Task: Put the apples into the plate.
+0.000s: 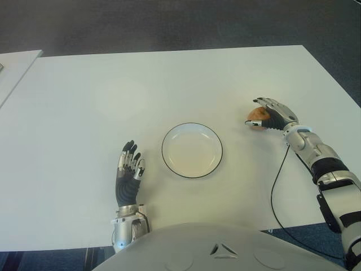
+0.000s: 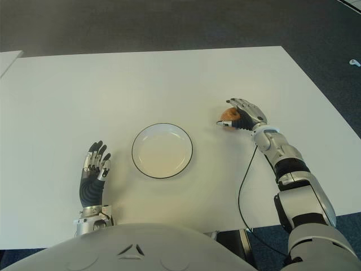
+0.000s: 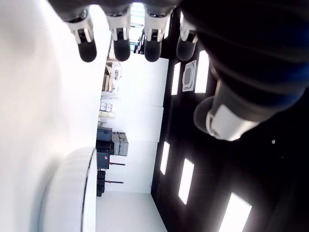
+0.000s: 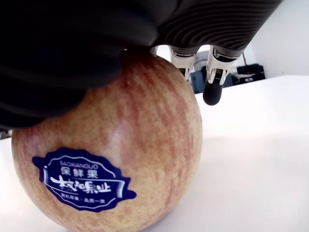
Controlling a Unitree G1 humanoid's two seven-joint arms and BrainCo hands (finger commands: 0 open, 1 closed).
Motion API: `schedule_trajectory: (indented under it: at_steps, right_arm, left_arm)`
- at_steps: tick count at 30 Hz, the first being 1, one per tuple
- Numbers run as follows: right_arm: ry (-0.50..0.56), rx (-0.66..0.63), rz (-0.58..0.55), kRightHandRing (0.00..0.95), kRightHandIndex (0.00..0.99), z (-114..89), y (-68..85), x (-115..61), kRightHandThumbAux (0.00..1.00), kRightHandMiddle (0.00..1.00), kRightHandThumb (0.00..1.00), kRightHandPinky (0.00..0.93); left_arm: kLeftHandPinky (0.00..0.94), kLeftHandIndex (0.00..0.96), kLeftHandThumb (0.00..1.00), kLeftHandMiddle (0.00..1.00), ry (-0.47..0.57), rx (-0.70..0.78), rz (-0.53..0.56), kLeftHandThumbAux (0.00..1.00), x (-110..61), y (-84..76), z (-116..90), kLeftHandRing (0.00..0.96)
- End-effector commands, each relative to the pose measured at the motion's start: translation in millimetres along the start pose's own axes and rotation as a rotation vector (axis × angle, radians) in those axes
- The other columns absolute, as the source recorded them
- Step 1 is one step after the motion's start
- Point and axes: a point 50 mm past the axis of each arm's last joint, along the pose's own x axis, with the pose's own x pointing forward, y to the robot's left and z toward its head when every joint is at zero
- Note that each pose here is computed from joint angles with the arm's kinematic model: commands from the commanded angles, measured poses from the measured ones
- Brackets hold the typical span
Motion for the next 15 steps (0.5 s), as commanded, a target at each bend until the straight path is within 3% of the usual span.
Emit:
schedule_trajectory:
  at_steps: [1,15]
  right_arm:
    - [0.006,0.016,0.05,0.0,0.0,5.2,18.4,1.0,0.286,0.0,0.257,0.017]
    - [-0.008,0.036,0.075,0.0,0.0,8.5,30.3,-0.9,0.286,0.0,0.254,0.02]
  left_arm:
    - [0.0,0.0,0.217,0.0,0.085,-0.051,0.023,0.68,-7.1,-0.5,-13.3,0.0]
    - [0.0,0.0,0.219,0.0,0.091,-0.047,0.037,0.694,-6.9,0.9,-14.6,0.0]
